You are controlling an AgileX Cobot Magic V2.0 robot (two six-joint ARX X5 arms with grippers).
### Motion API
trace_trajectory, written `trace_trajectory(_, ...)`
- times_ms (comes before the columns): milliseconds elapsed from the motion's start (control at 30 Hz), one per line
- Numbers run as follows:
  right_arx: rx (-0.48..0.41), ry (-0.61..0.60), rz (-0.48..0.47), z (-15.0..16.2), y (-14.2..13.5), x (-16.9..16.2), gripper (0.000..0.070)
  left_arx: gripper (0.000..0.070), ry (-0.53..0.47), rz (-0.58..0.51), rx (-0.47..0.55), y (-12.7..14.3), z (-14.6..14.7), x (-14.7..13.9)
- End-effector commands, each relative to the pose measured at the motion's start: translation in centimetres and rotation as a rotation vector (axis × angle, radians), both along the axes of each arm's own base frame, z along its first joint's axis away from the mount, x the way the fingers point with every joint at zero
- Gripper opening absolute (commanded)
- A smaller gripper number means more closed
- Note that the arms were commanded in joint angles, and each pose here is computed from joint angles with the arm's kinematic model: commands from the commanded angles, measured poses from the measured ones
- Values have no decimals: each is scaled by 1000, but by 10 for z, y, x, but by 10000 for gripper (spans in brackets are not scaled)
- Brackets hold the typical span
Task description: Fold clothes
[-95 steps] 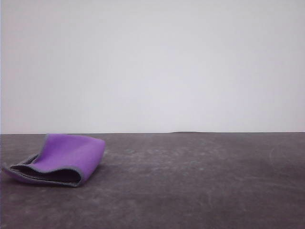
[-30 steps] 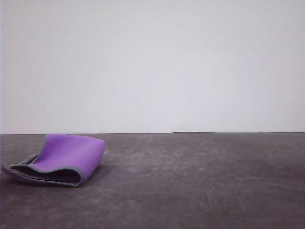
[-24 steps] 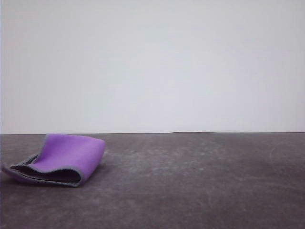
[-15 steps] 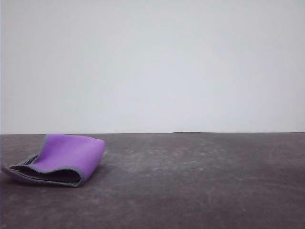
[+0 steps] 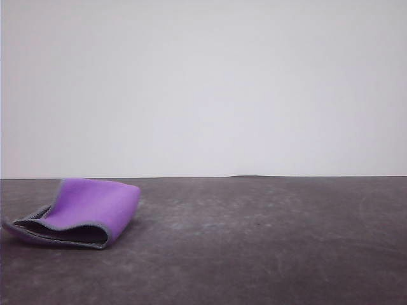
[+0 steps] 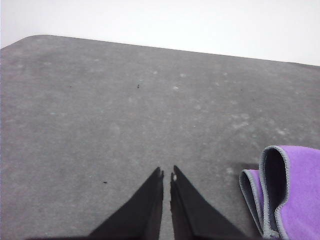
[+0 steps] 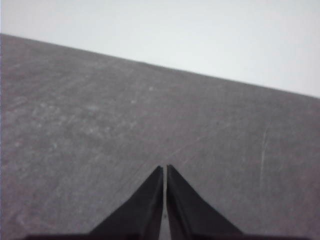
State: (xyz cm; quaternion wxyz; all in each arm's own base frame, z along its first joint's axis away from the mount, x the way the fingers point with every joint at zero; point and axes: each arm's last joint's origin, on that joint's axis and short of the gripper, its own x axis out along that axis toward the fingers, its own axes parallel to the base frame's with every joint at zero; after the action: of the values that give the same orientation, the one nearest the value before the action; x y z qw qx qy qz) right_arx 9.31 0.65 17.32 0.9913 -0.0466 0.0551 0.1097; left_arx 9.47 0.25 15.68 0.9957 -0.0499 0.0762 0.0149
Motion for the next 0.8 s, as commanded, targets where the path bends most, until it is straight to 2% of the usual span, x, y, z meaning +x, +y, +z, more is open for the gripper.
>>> trace_trajectory(0, 17, -5, -6, -4, 0, 0, 5, 16, 23, 2, -2, 0, -7, 1)
trace_trajectory(100, 18, 0, -13, -12, 0, 1, 5, 16, 23, 2, -2, 0, -7, 1)
trace_trajectory(300, 41, 51, -95, -23, -3, 3, 5, 16, 23, 2, -2, 0, -7, 1)
trace_trajectory(767, 65, 51, -102, -22, -3, 3, 5, 16, 23, 2, -2, 0, -7, 1)
